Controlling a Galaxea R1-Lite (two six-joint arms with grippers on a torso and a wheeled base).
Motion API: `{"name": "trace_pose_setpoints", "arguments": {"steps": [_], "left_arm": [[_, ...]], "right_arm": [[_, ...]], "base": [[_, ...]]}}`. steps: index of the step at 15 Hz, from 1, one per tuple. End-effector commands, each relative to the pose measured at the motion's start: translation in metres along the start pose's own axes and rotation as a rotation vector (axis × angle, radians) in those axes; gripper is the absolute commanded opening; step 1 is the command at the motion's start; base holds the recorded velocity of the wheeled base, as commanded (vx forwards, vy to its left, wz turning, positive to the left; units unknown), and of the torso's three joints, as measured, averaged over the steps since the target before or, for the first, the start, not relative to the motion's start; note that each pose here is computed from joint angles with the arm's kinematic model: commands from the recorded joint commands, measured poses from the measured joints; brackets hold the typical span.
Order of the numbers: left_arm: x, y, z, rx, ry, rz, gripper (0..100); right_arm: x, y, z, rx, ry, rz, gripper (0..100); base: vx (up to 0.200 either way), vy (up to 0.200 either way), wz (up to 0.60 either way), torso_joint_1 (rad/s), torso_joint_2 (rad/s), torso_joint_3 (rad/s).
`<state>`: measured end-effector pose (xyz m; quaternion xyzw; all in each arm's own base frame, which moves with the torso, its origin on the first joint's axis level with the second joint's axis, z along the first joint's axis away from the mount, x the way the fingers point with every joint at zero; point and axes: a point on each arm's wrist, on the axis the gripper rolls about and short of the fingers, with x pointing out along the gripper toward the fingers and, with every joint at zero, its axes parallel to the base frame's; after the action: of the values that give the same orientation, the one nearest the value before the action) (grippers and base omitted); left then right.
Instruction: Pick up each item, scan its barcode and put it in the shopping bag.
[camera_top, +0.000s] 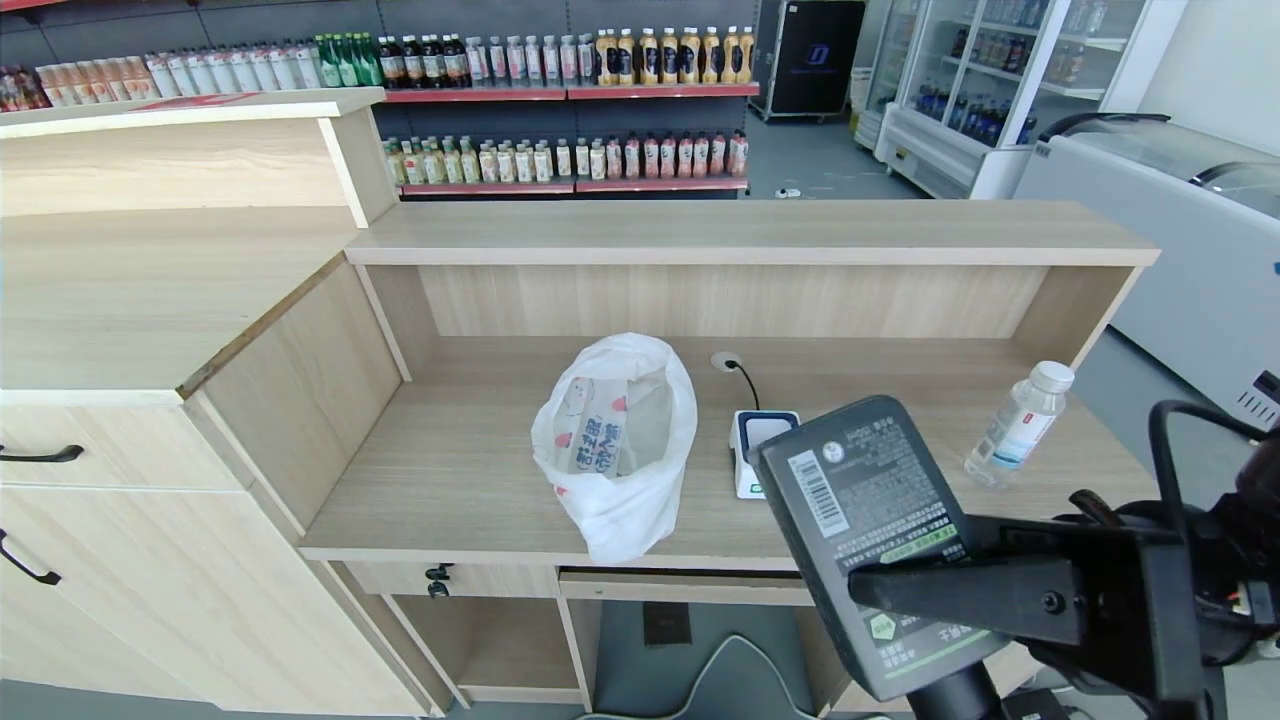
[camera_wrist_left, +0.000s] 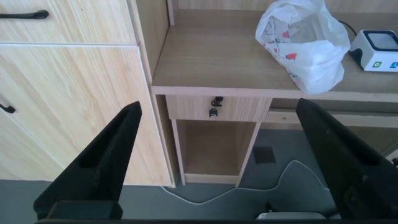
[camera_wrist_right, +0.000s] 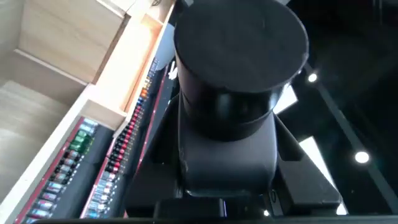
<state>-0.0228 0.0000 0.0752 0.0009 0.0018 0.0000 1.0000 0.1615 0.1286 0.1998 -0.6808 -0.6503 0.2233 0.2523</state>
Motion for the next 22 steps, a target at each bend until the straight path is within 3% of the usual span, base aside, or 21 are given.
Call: {"name": "trace_pose_setpoints", "arguments": {"steps": [1, 9, 13, 22], "left_arm": [[0.0, 0.0, 0.0, 0.0, -0.001, 0.0, 100], [0.0, 0.0, 0.0, 0.0, -0.001, 0.0, 100], [0.0, 0.0, 0.0, 0.0, -0.001, 0.0, 100], [0.0, 0.0, 0.0, 0.0, -0.001, 0.0, 100]], "right_arm": [[0.002, -0.007, 0.001, -0.021, -0.009, -0.028, 0], [0.005, -0.025, 0.006, -0.046, -0.05, -0.106, 0], [0.002, -0.018, 0.014, -0.015, -0.112, -0.075, 0], [-0.003, -0.014, 0.017, -0.016, -0.136, -0.049, 0]], "base": [[0.0, 0.0, 0.0, 0.0, 0.0, 0.0], [0.0, 0.0, 0.0, 0.0, 0.0, 0.0], [0.0, 0.0, 0.0, 0.0, 0.0, 0.0], [0.0, 0.0, 0.0, 0.0, 0.0, 0.0]]}}
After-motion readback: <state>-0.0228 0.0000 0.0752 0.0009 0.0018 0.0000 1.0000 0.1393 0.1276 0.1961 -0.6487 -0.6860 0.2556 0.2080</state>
